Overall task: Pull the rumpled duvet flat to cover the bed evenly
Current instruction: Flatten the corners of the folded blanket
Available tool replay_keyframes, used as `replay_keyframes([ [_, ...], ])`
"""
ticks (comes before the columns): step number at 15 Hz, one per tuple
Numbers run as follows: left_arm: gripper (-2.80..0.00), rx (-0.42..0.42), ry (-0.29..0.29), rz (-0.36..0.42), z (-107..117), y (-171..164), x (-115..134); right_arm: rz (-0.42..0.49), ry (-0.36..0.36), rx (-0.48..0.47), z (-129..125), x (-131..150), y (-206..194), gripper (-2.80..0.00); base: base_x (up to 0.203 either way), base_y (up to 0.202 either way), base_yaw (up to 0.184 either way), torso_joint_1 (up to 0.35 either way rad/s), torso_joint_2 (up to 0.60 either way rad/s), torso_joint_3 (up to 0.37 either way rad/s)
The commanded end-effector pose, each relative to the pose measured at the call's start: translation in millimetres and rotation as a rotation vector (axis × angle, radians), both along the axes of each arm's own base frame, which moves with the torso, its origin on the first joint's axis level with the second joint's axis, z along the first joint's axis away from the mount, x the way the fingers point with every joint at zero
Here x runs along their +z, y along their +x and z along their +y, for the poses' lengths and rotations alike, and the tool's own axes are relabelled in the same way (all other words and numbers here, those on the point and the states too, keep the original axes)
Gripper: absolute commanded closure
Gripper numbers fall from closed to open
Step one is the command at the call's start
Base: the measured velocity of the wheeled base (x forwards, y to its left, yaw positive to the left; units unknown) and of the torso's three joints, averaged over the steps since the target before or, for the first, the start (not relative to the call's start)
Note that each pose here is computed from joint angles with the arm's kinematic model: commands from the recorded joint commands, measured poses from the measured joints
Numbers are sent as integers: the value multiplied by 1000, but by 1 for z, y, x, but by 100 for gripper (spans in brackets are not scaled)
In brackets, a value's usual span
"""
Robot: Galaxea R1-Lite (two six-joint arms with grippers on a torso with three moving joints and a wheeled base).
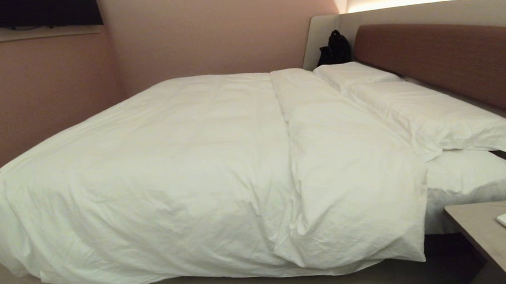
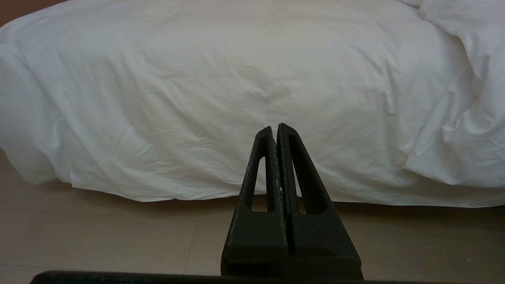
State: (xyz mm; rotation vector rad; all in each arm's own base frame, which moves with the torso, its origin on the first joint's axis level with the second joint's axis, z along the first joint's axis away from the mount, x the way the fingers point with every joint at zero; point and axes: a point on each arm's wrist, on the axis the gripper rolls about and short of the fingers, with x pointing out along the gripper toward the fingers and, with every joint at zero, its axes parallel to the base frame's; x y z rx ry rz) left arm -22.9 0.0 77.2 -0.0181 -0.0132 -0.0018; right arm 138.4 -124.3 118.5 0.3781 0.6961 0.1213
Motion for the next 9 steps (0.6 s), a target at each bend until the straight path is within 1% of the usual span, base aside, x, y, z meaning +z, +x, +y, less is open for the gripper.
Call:
replay_keyframes([
  [1,0,0,0,-1,0,0,0,4,-52,93,-23,-12,23,0,0,0,0,0,0,0],
  [2,0,0,0,-1,0,0,0,-6,-66,108,-25,-9,28,0,0,0,0,0,0,0],
  [5,0,0,0,-1,0,0,0,-55,-100,135,-10,10,30,0,0,0,0,0,0,0],
  [7,0,0,0,-1,0,0,0,-101,-109,138,6,33,33,0,0,0,0,0,0,0],
  [9,0,0,0,-1,0,0,0,-127,-103,117,28,58,37,0,0,0,0,0,0,0],
])
